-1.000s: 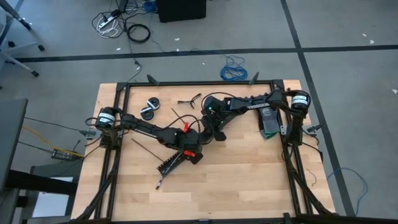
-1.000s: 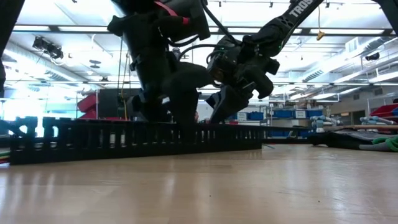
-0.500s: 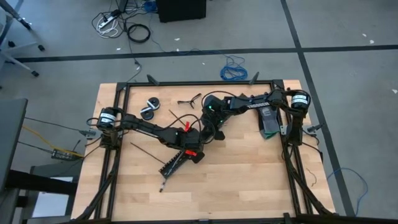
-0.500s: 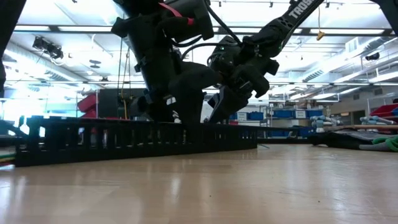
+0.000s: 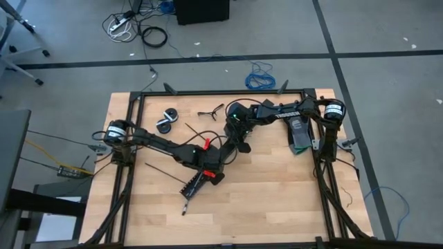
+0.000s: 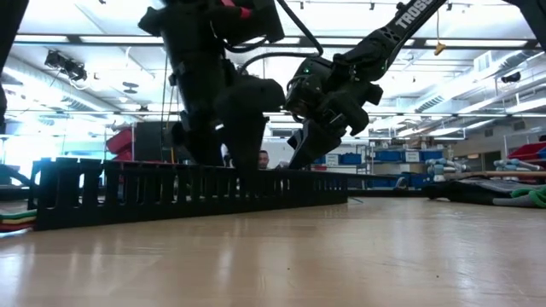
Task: Ziptie cables
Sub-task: Insert the black cover of the black cable duct
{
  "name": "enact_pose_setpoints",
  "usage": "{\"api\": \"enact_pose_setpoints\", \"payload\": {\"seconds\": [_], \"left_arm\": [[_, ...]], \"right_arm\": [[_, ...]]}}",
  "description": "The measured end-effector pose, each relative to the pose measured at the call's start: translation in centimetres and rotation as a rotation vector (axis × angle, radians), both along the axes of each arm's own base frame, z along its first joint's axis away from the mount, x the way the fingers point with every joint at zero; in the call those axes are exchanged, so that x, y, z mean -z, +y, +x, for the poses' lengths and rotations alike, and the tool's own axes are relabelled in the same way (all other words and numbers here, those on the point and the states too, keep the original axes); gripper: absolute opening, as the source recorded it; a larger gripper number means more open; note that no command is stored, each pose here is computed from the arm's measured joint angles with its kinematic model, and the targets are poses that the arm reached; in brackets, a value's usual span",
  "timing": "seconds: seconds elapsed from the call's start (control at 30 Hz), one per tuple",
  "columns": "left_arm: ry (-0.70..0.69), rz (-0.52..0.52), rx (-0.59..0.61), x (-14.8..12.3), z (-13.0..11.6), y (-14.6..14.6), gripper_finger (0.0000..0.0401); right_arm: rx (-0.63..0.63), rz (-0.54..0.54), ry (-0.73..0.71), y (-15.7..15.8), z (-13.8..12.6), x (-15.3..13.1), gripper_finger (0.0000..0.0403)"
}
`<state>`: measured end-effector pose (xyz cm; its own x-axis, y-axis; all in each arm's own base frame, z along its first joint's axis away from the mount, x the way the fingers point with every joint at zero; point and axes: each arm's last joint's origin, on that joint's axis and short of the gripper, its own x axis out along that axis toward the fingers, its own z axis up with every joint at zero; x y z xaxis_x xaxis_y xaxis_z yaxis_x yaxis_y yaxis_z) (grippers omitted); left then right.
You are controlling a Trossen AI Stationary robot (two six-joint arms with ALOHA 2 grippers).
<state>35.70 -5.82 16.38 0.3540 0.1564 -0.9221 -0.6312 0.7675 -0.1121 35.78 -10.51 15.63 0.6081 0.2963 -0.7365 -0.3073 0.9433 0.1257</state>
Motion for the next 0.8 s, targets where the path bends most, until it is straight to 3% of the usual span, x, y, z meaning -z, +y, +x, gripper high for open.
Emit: {"api": "enact_pose_setpoints", "payload": {"seconds": [0.53, 0.8], "left_arm": [[0.004, -0.02, -0.026, 0.5, -2.6, -2.1, 0.0269], [0.009, -0.04, -0.062, 0.7, -2.7, -2.2, 0.0255]], "right_arm": [[0.03, 0.0, 0.013, -0.1, 0.0, 0.0, 0.0], [0.037, 0.004, 0.018, 0.7, 0.3, 0.0, 0.0]]}}
